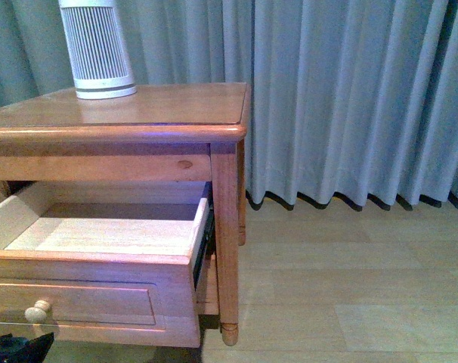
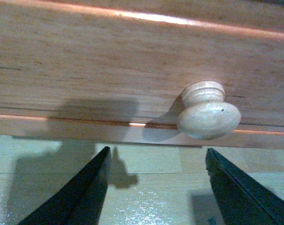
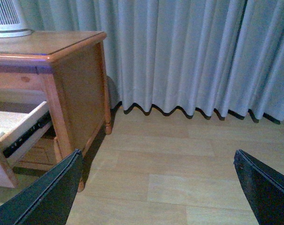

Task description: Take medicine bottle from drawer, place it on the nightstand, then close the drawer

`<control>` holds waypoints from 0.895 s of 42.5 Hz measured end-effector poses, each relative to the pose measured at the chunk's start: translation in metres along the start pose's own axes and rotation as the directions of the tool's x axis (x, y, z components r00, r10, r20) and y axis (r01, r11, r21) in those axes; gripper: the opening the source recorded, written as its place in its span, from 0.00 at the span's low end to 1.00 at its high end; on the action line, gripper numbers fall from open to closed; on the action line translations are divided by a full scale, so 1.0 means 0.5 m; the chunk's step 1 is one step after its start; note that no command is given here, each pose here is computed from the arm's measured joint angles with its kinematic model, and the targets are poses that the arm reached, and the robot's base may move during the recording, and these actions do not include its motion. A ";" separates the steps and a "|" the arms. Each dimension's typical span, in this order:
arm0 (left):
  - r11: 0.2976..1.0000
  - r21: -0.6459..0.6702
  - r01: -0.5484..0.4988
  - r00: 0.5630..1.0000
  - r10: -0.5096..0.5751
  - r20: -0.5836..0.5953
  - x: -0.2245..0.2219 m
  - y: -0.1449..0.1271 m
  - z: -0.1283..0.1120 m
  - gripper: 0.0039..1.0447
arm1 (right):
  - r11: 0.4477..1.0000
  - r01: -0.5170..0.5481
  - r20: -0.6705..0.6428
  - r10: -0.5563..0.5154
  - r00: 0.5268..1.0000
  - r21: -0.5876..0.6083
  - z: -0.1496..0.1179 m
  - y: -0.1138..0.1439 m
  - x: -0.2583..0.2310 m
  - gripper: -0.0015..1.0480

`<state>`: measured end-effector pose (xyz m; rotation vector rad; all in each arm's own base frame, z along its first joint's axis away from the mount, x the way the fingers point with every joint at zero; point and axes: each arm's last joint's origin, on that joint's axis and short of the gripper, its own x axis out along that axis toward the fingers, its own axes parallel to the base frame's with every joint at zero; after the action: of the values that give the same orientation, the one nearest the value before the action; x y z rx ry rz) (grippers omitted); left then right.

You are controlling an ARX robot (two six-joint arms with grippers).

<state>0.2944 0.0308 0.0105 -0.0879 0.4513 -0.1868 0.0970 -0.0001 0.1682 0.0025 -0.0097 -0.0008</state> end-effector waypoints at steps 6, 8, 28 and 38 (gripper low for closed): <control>1.000 0.000 0.000 1.000 0.000 0.000 -0.001 0.000 0.001 0.83 | 1.000 0.000 0.000 0.000 1.000 0.000 0.000 0.000 0.000 0.93; 1.000 0.000 -0.001 1.000 0.001 -0.002 -0.002 -0.001 0.001 0.90 | 1.000 0.000 0.000 0.000 1.000 0.000 0.000 0.000 0.000 0.93; 0.999 0.037 -0.005 0.998 0.002 0.070 -0.173 -0.022 0.114 0.94 | 1.000 0.000 0.000 0.000 1.000 0.000 0.000 0.000 0.000 0.93; 0.997 0.060 0.048 0.994 -0.054 0.097 -0.294 -0.075 0.177 0.94 | 1.000 0.000 0.000 0.000 1.000 0.000 0.000 0.000 0.000 0.93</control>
<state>0.1976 0.0273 0.1568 -0.0525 0.3449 -0.2445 0.0970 -0.0001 0.1682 0.0029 -0.0097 -0.0007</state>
